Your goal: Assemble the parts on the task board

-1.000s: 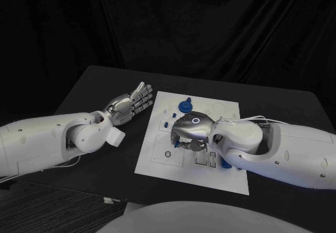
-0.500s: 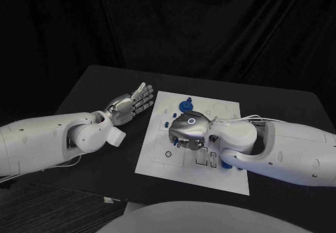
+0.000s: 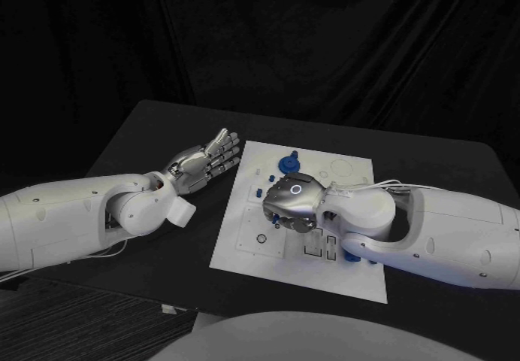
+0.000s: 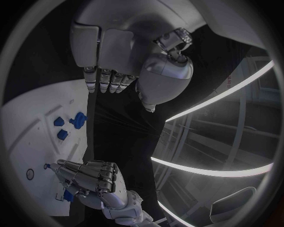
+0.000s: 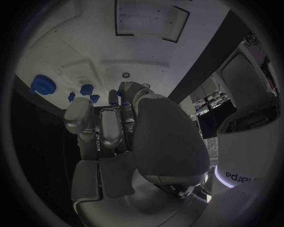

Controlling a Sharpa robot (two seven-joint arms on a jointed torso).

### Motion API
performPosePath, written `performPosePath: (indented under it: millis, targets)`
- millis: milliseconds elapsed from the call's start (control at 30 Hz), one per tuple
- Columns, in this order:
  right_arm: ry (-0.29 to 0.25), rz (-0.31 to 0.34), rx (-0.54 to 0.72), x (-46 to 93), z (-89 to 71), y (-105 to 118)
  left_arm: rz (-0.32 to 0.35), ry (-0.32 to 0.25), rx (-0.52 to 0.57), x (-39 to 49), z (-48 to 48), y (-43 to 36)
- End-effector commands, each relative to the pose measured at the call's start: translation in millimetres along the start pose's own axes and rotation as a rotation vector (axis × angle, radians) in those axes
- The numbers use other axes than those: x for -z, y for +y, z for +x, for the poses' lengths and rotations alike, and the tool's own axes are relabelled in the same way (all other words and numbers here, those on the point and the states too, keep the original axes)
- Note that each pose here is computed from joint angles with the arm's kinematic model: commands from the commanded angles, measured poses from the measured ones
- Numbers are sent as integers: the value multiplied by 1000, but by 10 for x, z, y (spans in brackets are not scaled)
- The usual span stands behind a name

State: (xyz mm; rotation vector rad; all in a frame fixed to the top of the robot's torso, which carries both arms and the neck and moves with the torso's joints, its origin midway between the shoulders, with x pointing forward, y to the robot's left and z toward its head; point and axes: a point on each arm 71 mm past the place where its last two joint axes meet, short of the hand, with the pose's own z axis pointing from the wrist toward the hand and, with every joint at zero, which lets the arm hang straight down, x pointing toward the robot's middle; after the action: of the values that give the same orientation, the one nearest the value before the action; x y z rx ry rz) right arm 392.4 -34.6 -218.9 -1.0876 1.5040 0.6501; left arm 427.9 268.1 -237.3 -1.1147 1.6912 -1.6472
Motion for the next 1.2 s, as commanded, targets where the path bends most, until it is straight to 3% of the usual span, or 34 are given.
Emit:
performPosePath:
  millis: [33, 1200]
  targets:
    - [18, 13, 38, 2, 17, 5, 7, 16, 7, -2, 17, -1]
    - [74, 43, 42, 13, 95, 7, -10, 27, 12, -4, 26, 22]
